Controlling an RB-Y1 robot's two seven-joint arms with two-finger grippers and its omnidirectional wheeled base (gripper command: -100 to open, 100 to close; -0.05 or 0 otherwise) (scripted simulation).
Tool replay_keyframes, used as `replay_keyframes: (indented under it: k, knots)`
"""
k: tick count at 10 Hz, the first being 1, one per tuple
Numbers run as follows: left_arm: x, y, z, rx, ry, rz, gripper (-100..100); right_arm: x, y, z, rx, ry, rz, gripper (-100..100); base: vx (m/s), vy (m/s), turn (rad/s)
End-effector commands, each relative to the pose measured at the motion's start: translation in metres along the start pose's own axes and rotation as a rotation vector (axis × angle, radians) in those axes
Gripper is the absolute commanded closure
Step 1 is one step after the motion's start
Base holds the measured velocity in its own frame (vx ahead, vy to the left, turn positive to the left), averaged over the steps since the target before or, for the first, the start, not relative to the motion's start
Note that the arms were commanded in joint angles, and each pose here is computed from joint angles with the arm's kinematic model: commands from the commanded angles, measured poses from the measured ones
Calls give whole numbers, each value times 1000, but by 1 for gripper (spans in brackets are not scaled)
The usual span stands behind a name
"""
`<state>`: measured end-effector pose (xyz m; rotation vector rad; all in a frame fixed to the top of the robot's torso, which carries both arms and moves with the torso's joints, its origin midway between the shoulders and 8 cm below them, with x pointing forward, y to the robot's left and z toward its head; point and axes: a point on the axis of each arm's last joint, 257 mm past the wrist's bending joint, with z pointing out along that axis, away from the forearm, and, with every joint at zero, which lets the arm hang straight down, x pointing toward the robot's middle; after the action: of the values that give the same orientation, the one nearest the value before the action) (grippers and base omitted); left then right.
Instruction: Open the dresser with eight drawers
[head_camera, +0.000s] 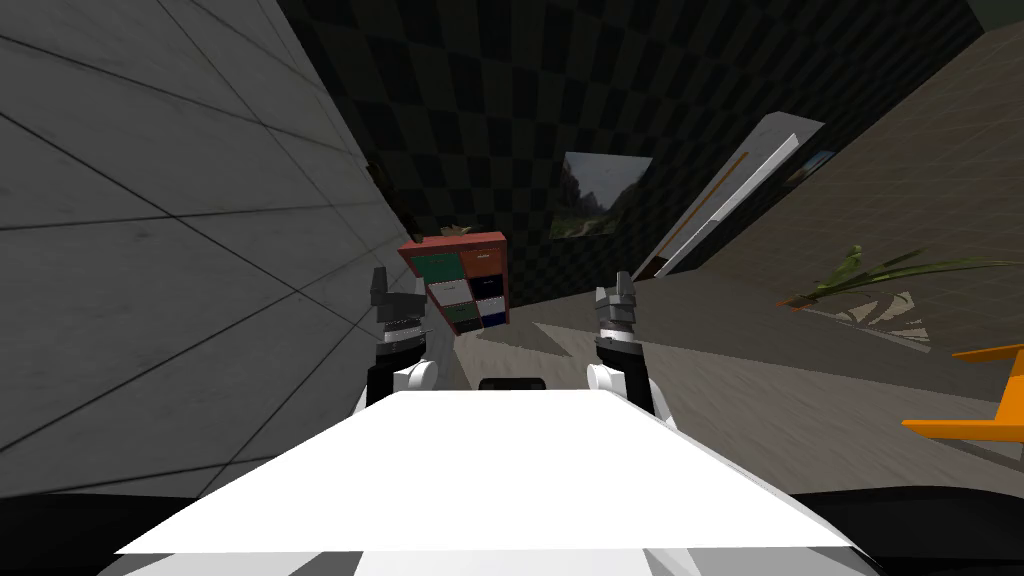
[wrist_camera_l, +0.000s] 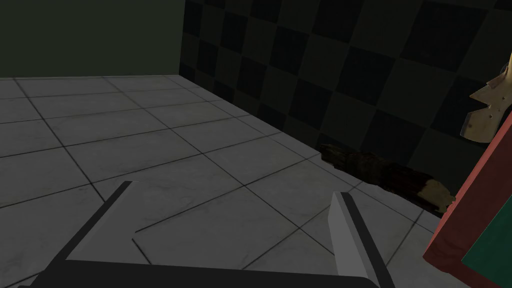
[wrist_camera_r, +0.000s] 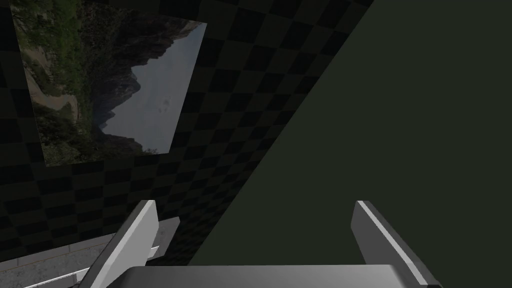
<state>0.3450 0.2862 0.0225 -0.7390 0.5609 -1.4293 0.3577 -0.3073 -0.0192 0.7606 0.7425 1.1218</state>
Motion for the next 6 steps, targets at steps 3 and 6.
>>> replay_keyframes:
  k: [3, 6]
  knots:
    - [0, 0, 0, 0, 0, 0, 0, 0, 0, 0, 0, 0, 0, 0, 0, 0, 0]
    - [0, 0, 0, 0, 0, 0, 0, 0, 0, 0, 0, 0, 0, 0, 0, 0, 0]
